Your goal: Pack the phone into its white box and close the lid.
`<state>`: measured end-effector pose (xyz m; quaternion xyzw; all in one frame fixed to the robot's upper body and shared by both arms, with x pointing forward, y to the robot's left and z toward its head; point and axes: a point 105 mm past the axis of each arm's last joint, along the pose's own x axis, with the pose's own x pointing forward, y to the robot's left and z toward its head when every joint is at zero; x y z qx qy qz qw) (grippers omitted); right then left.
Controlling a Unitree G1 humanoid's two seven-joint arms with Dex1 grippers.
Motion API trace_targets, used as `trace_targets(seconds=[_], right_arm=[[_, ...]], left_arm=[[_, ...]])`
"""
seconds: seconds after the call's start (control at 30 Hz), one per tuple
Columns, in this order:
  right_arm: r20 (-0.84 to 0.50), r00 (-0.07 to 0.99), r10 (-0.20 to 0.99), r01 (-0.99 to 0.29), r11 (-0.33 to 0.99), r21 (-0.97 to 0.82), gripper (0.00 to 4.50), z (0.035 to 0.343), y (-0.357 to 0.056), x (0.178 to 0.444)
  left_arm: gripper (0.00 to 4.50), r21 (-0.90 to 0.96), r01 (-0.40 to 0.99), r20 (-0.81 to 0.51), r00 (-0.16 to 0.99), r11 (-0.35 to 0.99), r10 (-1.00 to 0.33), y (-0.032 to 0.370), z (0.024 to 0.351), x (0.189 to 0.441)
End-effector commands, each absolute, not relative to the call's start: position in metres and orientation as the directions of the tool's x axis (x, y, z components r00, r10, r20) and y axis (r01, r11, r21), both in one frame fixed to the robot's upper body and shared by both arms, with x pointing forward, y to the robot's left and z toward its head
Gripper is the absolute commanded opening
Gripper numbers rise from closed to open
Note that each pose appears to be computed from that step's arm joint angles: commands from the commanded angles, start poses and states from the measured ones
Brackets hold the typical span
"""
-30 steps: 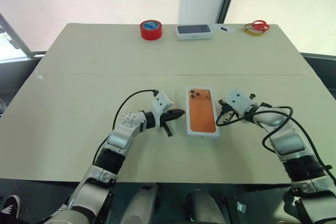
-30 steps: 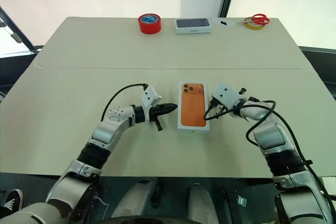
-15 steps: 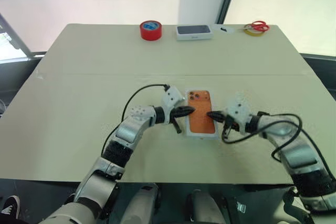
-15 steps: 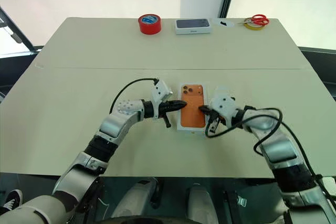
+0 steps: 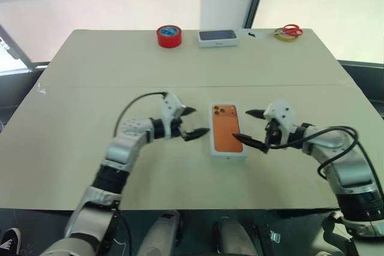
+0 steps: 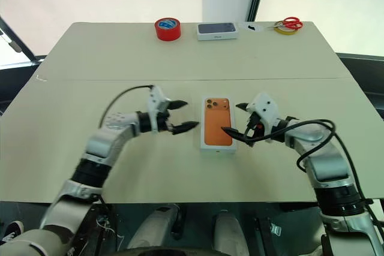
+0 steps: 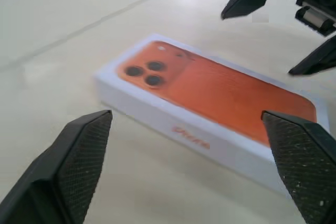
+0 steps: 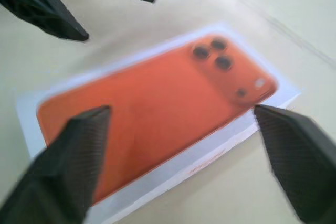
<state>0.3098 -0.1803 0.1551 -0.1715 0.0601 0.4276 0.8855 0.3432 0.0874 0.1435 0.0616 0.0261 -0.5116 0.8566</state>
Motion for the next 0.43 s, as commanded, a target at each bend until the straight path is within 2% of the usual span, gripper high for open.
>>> trace_targets(seconds=[0.03, 0.23, 0.43], right_arm=[[-0.164, 0.580, 0.798, -0.807, 0.537, -0.246, 4.44, 0.189, -0.188, 0.292], [-0.305, 0.602, 0.738, -0.795, 0.519, -0.315, 4.44, 0.172, -0.225, 0.280], [-0.329, 0.619, 0.713, -0.783, 0.529, -0.327, 4.44, 0.170, -0.236, 0.278]], left_arm=[[4.50, 0.093, 0.871, -0.044, 0.487, 0.482, -0.872, 0.121, 0.171, 0.332], [4.50, 0.100, 0.811, -0.147, 0.585, 0.576, -0.798, 0.182, 0.162, 0.316], [4.50, 0.105, 0.778, -0.206, 0.626, 0.619, -0.752, 0.201, 0.159, 0.303]])
